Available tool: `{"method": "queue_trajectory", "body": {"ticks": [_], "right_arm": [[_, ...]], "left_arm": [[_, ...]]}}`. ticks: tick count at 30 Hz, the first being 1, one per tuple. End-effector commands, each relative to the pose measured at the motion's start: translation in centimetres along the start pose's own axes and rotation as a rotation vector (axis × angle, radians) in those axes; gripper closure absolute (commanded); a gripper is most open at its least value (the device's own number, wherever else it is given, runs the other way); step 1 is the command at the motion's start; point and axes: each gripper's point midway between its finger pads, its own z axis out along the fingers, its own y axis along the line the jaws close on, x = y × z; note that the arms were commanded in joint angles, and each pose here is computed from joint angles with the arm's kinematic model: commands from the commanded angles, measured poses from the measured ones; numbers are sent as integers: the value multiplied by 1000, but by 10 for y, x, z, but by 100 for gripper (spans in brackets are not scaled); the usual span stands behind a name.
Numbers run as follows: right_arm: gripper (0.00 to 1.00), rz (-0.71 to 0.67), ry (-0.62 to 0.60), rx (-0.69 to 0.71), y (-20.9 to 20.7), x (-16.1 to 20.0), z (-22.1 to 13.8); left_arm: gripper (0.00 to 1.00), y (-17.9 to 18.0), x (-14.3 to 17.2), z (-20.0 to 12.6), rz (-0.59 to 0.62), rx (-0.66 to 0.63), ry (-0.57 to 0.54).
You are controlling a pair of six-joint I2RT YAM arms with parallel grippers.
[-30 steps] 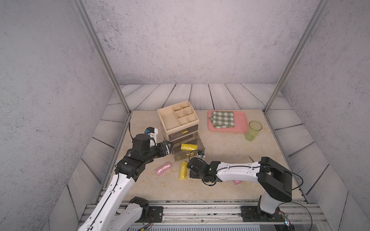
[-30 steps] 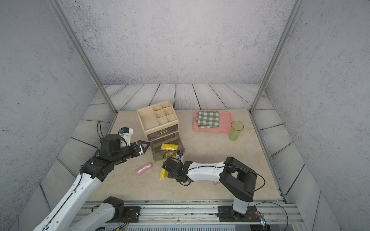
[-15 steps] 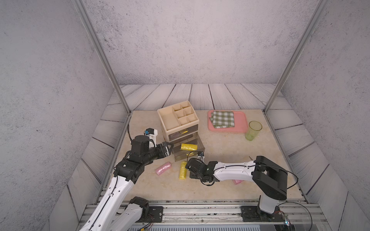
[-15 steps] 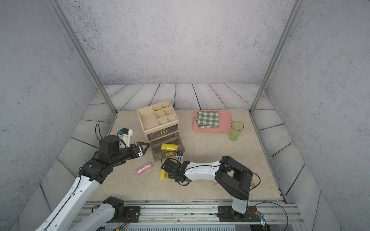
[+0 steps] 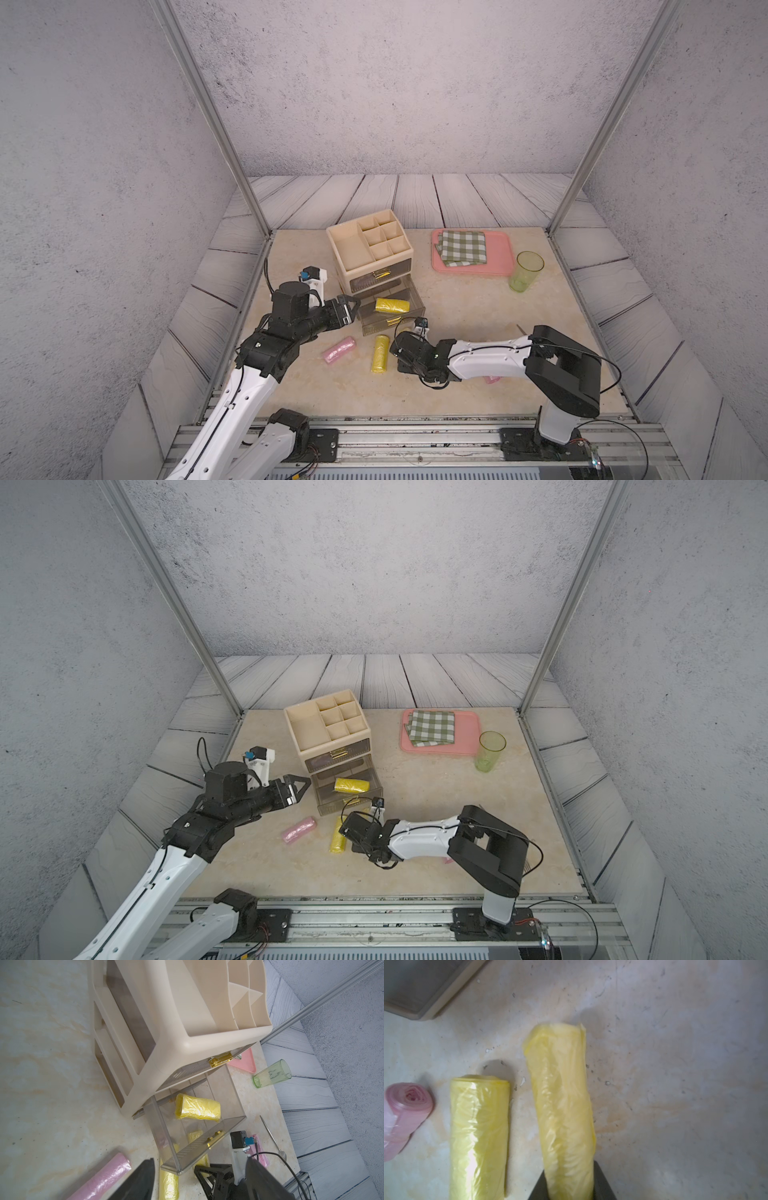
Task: Sort the rolls of trash bags by color and place them into the drawer
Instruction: Pick up the roll of trash bags from the center of the board, then place the roll of trash bags in the drawer.
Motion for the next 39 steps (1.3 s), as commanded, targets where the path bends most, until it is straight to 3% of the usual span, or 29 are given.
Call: {"method": "queue_trajectory", "body": {"ticks": [1, 13, 16, 24, 28, 33, 39], "right_arm": [[73, 0, 7, 49, -29, 3, -18], [73, 53, -203, -35, -74, -38, -124], [71, -89, -246, -77, -66, -53, -154], [68, -687, -208, -131, -9, -88, -224], [74, -889, -169, -124, 16, -102, -221], [74, -973, -114, -168, 41, -129, -199], [77, -1081, -46, -117, 54, -159, -157]], "left_arm": [[26, 3, -1, -2, 1, -9, -3], [26, -16, -32, -7, 24, 4, -24], [26, -19, -37, -10, 28, 3, -29], [25, -15, -46, -10, 8, -4, -36], [25, -14, -48, -10, -12, -1, -39], [25, -13, -45, -10, -46, 20, -35], [25, -12, -39, -7, -85, 53, -22]]}}
